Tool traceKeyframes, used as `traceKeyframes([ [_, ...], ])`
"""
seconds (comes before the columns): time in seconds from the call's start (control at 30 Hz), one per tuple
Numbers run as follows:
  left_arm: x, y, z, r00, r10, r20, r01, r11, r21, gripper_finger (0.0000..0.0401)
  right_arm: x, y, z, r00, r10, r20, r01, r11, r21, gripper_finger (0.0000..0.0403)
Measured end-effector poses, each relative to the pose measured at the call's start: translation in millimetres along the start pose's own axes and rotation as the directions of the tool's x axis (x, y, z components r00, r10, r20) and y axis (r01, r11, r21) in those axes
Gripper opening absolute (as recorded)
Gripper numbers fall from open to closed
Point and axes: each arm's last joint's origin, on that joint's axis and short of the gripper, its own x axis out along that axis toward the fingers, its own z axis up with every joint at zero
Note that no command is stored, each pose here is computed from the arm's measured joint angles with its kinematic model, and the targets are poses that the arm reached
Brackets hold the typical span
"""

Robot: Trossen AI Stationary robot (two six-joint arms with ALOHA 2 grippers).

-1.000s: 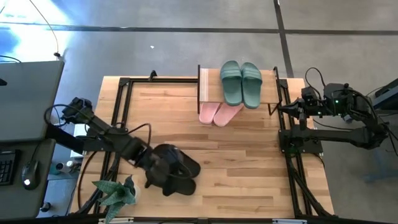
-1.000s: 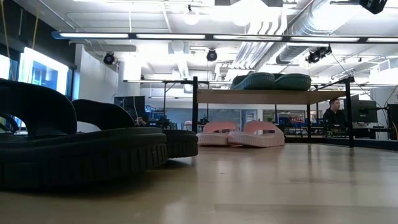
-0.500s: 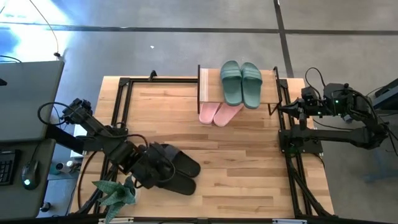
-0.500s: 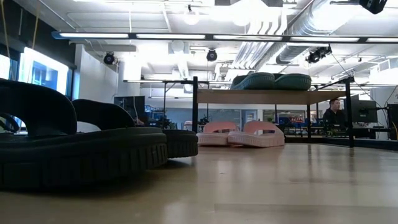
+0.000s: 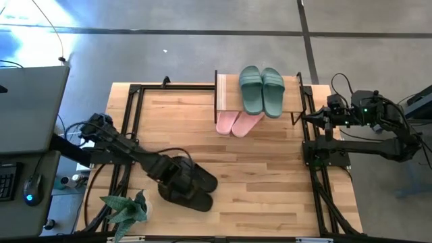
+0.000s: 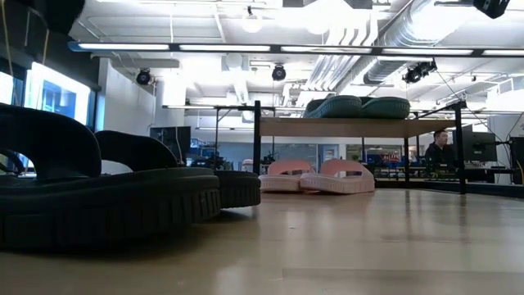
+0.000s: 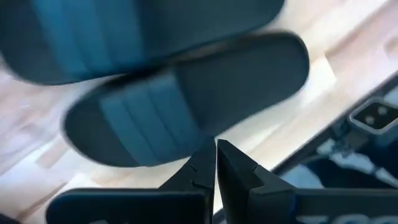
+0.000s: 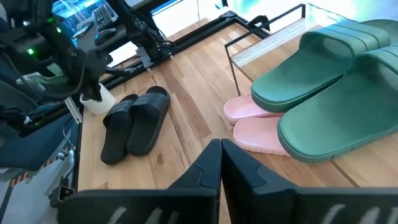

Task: Pick and place slides into the shelf
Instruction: Move the bottom black slide to the top right of the table

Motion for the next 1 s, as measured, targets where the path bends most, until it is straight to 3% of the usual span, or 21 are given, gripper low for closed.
traceKeyframes([
  [0.23,14,-7,1,0.997,-0.007,-0.073,0.01,0.999,0.049,0.0005,0,0,0,1.0,0.0,0.0,0.0,1.0,0.0,0.0002],
  [0.5,15,-8,1,0.998,-0.006,-0.065,0.005,1.0,-0.019,0.0011,0,0,0,1.0,0.0,0.0,0.0,1.0,0.0,0.0002],
  [0.9,16,-6,1,0.998,0.018,-0.062,-0.022,0.998,-0.066,0.0163,0,0,0,1.0,0.0,0.0,0.0,1.0,0.0,0.0002],
  [1.0,25,-6,2,0.995,0.067,-0.068,-0.075,0.99,-0.122,0.0183,0,0,0,1.0,0.0,0.0,0.0,1.0,0.0,0.0002],
])
